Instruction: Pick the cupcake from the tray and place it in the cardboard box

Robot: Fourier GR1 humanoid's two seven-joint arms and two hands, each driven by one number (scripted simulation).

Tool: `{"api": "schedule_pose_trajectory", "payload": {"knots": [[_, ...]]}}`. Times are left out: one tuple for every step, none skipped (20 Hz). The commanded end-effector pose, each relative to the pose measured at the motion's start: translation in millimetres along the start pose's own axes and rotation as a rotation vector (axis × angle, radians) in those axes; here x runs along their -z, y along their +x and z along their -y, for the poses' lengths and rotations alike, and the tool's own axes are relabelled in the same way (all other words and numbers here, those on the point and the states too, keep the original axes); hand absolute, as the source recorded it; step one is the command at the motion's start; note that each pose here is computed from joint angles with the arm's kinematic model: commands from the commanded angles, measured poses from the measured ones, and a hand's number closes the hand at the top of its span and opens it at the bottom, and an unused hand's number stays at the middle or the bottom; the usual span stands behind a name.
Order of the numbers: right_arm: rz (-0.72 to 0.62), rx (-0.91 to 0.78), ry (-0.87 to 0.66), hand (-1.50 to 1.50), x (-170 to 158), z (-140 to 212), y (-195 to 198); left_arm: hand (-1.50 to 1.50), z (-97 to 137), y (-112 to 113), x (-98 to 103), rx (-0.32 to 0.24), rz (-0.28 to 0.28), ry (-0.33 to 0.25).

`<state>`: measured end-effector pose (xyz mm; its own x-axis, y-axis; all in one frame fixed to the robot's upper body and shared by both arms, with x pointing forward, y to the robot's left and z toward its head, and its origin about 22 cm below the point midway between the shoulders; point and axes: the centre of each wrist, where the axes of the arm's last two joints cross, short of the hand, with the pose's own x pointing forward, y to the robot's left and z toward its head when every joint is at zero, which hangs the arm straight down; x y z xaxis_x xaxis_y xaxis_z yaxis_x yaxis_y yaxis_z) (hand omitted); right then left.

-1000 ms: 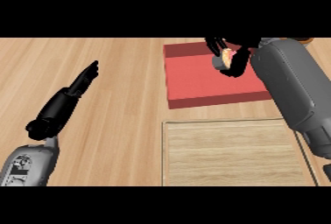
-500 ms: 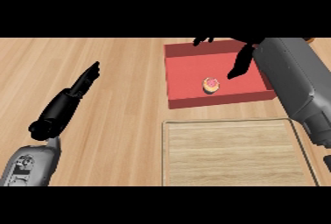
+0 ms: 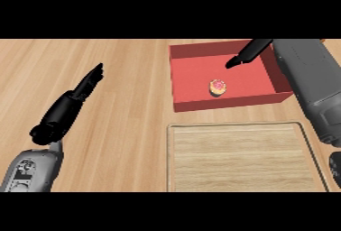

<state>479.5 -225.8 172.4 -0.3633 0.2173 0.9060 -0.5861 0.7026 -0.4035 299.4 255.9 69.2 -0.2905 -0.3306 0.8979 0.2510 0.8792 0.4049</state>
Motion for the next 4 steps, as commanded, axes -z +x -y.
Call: {"api": "schedule_pose_trajectory", "payload": {"knots": [[-0.005,0.221,-0.087,-1.5,-14,16,-5,0.0,7,3,3,-0.01,-0.002,-0.005],[-0.009,0.235,-0.106,-1.5,-18,24,1,0.0,6,1,-6,0.003,0.002,-0.015],[-0.002,0.237,-0.153,-1.5,-19,23,-2,0.0,0,4,-2,0.002,0.001,-0.015],[0.007,0.233,-0.168,-1.5,-35,29,-13,0.0,3,9,2,-0.005,0.022,-0.013]]}}
